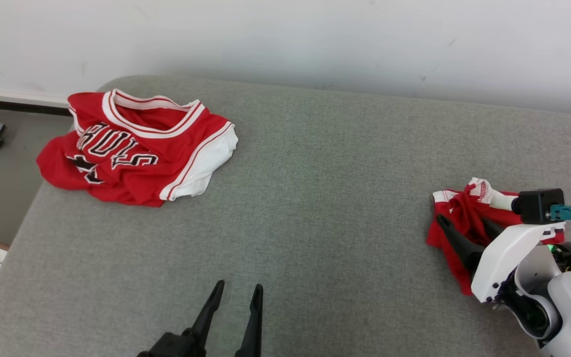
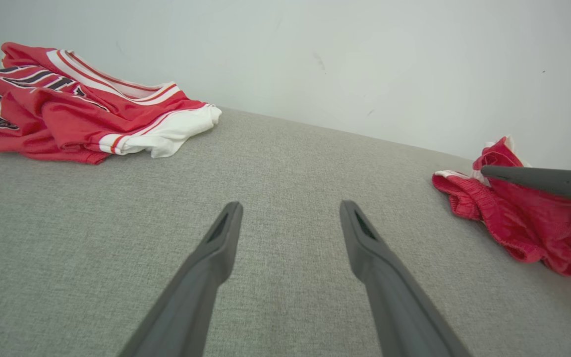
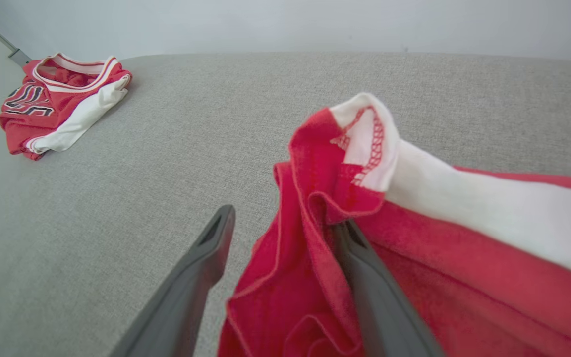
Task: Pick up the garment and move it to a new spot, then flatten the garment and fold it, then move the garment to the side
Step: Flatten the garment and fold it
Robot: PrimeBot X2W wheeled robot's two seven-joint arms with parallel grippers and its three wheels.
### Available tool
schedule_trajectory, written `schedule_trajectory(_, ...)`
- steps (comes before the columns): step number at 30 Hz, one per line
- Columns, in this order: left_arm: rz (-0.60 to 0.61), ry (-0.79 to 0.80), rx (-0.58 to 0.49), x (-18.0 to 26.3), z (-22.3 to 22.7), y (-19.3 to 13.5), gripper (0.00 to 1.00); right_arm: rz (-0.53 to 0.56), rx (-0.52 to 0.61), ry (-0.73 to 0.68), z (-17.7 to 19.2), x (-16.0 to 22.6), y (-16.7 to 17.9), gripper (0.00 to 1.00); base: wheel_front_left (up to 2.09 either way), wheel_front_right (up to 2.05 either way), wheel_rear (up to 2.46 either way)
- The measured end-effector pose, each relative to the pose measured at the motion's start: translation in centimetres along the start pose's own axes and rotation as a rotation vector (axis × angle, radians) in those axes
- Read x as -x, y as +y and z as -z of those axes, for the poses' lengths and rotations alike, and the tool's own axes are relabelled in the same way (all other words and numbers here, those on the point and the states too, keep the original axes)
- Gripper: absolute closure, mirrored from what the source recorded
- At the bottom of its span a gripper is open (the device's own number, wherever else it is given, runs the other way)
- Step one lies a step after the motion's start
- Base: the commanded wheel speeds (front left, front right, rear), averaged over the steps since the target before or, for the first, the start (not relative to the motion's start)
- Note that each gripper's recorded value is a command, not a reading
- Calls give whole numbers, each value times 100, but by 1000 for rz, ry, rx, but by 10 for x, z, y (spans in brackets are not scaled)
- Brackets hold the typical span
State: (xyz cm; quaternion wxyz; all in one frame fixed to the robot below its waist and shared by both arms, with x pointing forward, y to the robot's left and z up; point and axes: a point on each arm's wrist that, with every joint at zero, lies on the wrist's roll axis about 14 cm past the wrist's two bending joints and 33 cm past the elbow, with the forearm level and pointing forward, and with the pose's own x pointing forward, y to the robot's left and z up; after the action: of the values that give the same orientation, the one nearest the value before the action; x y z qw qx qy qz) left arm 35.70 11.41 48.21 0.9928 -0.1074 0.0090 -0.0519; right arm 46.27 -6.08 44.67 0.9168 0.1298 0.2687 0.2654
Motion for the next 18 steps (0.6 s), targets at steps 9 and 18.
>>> schedule_trajectory(9, 6, -5, 1, 6, -1, -1, 0, -70, -17, -96, 1, 22, 29, 0, 0, 0, 0)
schedule_trajectory(18, 16, -16, 0, 16, -5, -5, 0, -28, -1, -236, -5, 64, 22, 0, 0, 0, 0)
